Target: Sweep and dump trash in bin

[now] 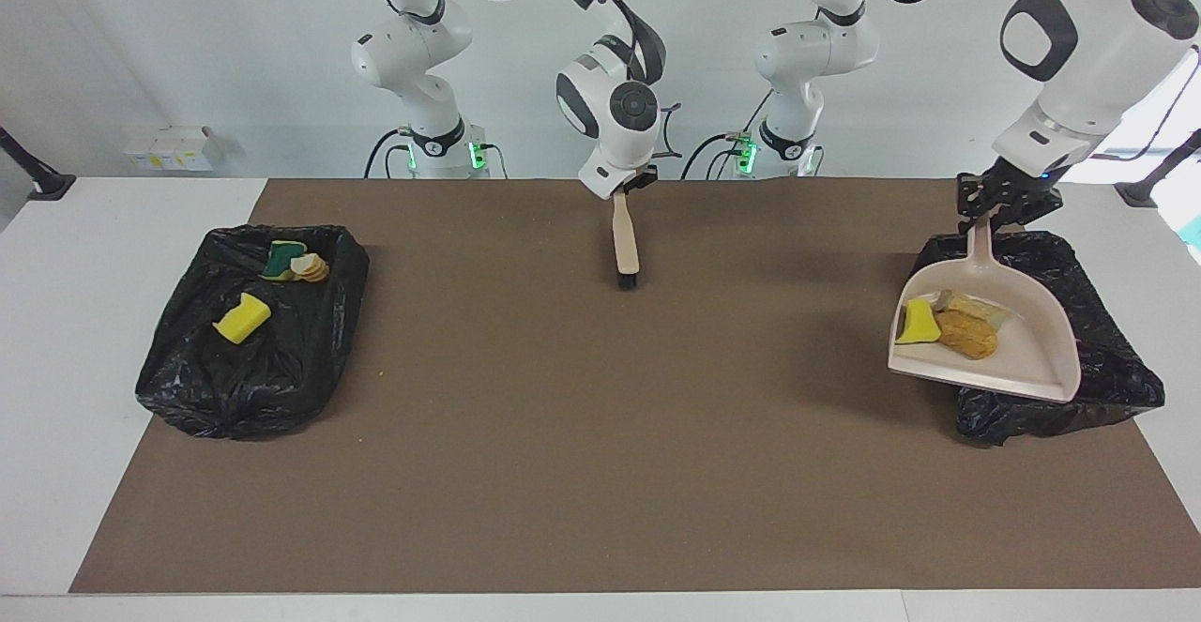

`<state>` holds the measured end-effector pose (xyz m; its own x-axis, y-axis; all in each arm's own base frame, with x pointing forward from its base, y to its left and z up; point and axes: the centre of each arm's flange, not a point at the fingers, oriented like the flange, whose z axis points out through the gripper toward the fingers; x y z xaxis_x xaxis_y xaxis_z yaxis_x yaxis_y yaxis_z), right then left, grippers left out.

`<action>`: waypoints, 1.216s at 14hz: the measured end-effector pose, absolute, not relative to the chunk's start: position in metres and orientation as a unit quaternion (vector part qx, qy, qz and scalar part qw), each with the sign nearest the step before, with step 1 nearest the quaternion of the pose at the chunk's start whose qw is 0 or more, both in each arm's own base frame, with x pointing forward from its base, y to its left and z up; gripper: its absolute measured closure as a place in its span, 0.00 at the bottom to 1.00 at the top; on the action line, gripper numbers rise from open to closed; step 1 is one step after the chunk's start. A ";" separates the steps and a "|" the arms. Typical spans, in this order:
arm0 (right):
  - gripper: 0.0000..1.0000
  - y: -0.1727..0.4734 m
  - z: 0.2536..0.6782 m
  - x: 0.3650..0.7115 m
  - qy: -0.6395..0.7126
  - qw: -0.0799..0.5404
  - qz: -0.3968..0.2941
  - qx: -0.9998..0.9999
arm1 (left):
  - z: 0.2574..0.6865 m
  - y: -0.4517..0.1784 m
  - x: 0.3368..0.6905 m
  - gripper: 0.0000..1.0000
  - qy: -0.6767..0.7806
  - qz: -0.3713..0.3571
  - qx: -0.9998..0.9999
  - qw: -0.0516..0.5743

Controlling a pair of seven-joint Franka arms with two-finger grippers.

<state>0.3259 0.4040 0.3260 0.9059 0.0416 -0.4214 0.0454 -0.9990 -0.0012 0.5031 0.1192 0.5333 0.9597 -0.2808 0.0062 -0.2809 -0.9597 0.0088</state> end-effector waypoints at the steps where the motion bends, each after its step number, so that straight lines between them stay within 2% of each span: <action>1: 0.59 0.404 0.327 0.327 0.022 0.003 -0.215 0.976 | 0.535 0.142 0.498 0.69 -0.146 0.005 0.989 0.004; 3: 0.34 0.405 0.333 0.333 0.020 -0.003 -0.209 0.978 | 0.541 0.192 0.483 0.69 -0.172 0.011 0.985 0.001; 6: 0.02 0.406 0.350 0.350 0.012 -0.018 -0.197 0.980 | 0.549 0.253 0.464 0.69 -0.204 0.005 0.979 -0.030; 9: 0.00 0.392 0.381 0.380 0.009 -0.006 -0.189 0.982 | 0.548 0.282 0.470 0.69 -0.250 -0.041 0.963 -0.089; 12: 0.00 0.363 0.431 0.419 0.028 0.008 -0.181 0.983 | 0.544 0.303 0.476 0.69 -0.301 -0.107 0.937 -0.144; 17: 0.00 0.299 0.500 0.475 0.079 0.006 -0.164 0.983 | 0.548 0.299 0.483 0.69 -0.351 -0.171 0.898 -0.202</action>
